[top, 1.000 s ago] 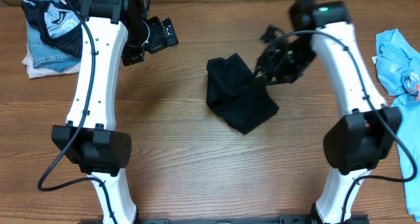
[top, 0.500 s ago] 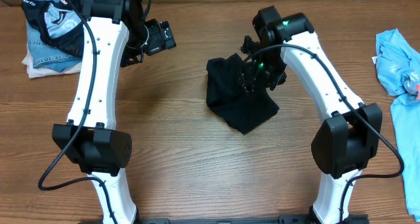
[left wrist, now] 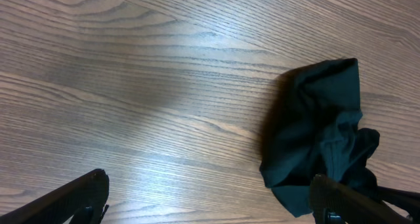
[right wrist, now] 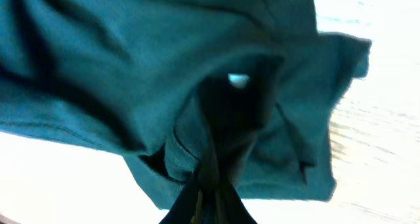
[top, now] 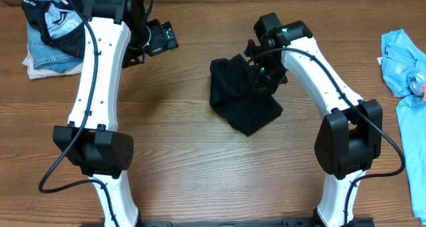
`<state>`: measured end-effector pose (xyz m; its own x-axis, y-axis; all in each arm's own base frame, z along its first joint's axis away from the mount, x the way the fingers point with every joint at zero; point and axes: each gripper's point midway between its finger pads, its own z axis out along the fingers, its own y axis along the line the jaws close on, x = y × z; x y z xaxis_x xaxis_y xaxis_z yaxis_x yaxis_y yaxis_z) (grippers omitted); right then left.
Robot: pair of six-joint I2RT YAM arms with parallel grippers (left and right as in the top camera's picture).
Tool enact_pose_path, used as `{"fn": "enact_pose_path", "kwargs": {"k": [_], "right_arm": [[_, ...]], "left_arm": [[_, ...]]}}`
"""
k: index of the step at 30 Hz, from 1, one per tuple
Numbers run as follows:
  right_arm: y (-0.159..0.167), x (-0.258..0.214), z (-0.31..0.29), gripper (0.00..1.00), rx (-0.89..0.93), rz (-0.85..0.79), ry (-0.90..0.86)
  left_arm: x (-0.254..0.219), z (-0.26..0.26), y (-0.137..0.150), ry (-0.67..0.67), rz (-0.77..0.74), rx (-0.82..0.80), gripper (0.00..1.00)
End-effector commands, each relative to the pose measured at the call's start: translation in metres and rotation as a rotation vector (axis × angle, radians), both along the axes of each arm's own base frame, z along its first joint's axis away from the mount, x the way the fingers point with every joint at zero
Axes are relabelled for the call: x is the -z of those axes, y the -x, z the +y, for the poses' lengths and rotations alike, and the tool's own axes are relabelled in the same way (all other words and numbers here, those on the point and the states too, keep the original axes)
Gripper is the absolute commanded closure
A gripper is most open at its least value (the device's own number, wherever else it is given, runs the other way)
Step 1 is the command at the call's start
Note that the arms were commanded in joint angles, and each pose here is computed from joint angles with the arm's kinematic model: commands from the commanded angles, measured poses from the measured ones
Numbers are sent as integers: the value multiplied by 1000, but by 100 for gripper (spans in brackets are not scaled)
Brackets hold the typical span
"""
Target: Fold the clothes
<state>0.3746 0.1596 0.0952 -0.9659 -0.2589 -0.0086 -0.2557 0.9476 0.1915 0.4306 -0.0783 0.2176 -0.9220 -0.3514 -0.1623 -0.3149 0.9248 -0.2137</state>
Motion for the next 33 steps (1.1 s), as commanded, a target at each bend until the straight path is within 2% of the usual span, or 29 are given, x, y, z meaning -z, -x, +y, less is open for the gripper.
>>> {"fn": "enact_pose_path", "kwargs": {"k": [1,8,12,15,17,20,24,28,31,32,33], "right_arm": [[0,4,-22,96,81,5,109],[12,2,-74,94,287,29,379],[17,5,-80,67,297,55,385],[20,8,-86,59,340,72,395],[22,7,-91,60,380,83,406],[22,1,-92,69,417,82,408],[11,-29,-87,71,425,31,373],[3,-72,-64,61,367,-31,255],[6,-94,-16,50,157,-35,29],[10,-96,-1,39,78,-36,-20],[12,-93,4,35,39,-38,-13]], "left_arm": [[8,5,-1,-23,18,-6,0],[8,5,-1,-29,14,15,0],[8,5,-1,-28,16,15,0],[8,5,-1,-28,15,15,0],[8,5,-1,-29,15,15,0],[8,5,-1,-29,15,16,0],[8,4,-2,-28,11,16,0],[8,5,-2,-28,11,16,0],[8,5,-2,-28,11,16,0],[8,5,-2,-28,11,16,0],[8,4,-2,-28,11,16,0]]}}
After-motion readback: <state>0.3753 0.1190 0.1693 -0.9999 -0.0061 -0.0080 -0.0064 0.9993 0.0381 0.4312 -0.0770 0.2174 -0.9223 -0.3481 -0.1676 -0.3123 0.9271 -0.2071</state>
